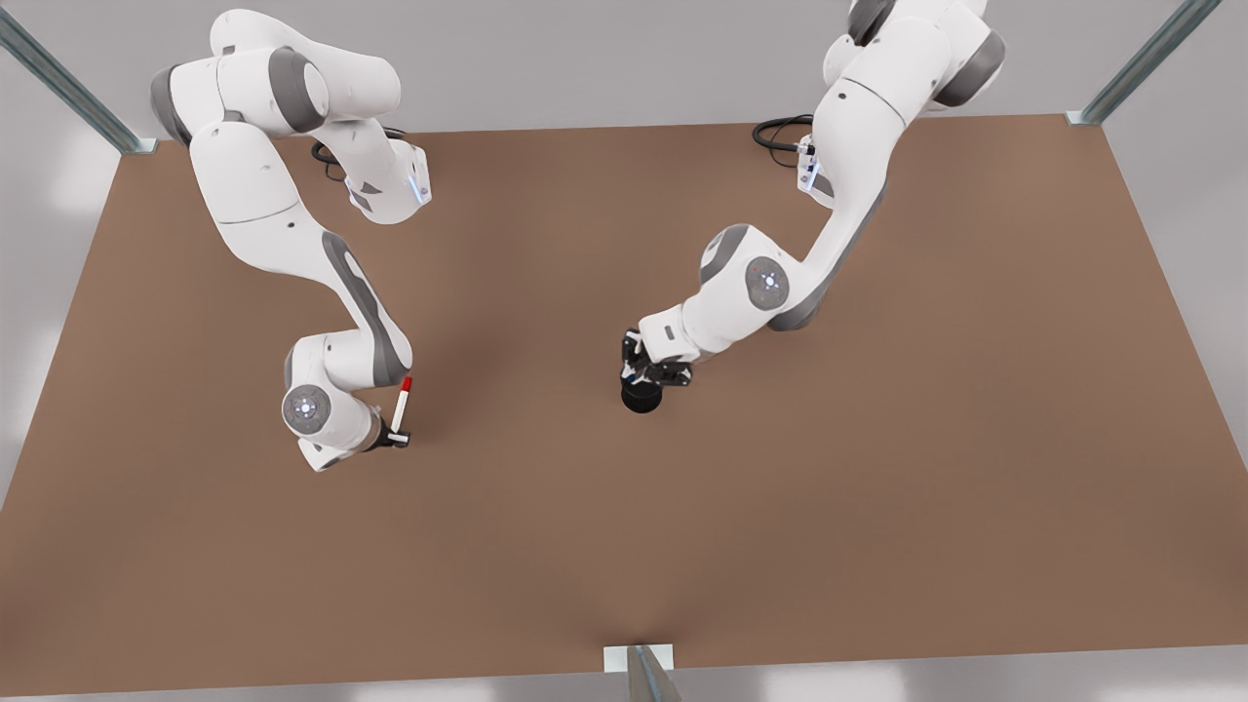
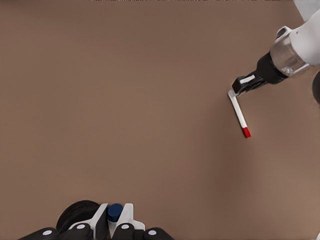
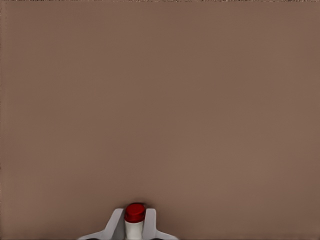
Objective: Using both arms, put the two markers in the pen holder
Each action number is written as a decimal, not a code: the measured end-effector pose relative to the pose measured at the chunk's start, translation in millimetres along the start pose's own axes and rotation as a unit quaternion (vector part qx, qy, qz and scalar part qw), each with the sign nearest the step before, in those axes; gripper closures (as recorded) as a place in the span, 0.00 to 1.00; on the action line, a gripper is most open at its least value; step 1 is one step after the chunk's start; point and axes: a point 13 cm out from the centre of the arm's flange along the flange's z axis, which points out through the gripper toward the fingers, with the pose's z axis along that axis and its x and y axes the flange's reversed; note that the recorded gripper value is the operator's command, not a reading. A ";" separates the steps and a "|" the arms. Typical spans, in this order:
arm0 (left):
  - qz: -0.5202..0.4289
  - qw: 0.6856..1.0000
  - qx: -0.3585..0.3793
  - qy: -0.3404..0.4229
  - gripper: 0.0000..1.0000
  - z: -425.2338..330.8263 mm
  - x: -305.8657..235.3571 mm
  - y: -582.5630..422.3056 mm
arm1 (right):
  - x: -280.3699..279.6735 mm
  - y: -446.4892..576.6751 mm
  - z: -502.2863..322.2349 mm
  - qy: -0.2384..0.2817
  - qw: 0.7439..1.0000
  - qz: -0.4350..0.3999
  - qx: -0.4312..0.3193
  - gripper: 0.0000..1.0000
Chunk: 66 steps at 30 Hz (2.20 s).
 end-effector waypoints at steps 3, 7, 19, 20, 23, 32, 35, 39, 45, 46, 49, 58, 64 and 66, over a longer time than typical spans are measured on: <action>0.005 1.000 -0.003 -0.025 0.79 3.0 -4.8 8.7 | -1.2 1.8 -5.0 -0.003 1.000 -0.003 -0.002 0.72; 0.017 0.999 -0.012 -0.043 0.79 -1.6 -3.9 22.1 | 0.7 0.8 -0.6 0.000 1.000 -0.005 -0.002 0.72; 0.056 0.996 -0.021 -0.061 0.79 -6.4 -8.3 43.0 | 3.0 -0.7 4.2 0.003 1.000 -0.013 -0.002 0.71; 0.059 0.996 -0.020 -0.063 0.79 -5.9 -9.5 41.2 | 3.1 -1.0 4.3 0.004 1.000 -0.013 -0.002 0.71; 0.067 0.996 -0.015 -0.066 0.79 -3.4 -12.4 34.9 | 4.3 -2.0 5.3 0.005 1.000 -0.013 -0.002 0.71; 0.085 0.994 -0.011 -0.070 0.44 6.6 -14.7 31.8 | 5.6 -3.4 5.2 0.004 1.000 -0.015 -0.003 0.72; 0.092 0.993 -0.011 -0.068 0.00 9.3 -12.0 32.2 | 0.5 0.6 -12.7 -0.008 1.000 -0.018 -0.005 0.73; 0.120 0.991 -0.005 -0.061 0.00 13.5 -1.9 9.6 | -7.5 17.5 -49.9 -0.029 0.999 -0.029 -0.014 0.75; 0.074 0.988 -0.099 -0.092 0.00 -212.6 -114.0 166.3 | -6.8 82.9 -122.0 -0.071 0.994 -0.074 -0.040 0.75; 0.062 0.986 -0.138 -0.072 0.00 -257.6 -109.7 205.5 | -6.3 91.9 -130.9 -0.077 0.993 -0.080 -0.043 0.75; 0.019 0.977 -0.211 -0.034 0.00 -386.3 -64.6 250.1 | -8.8 133.1 -171.8 -0.096 0.988 -0.101 -0.060 0.77; -0.058 0.966 -0.233 0.096 0.00 -405.6 27.6 242.5 | 67.8 304.1 -273.4 -0.135 0.964 -0.201 -0.113 0.79; -0.102 0.959 -0.235 0.120 0.00 -399.5 42.8 249.1 | 120.8 384.4 -335.3 -0.166 0.953 -0.215 -0.131 0.79; -0.113 0.957 -0.234 0.127 0.00 -393.7 45.5 252.3 | 139.3 411.5 -347.5 -0.168 0.951 -0.218 -0.138 0.79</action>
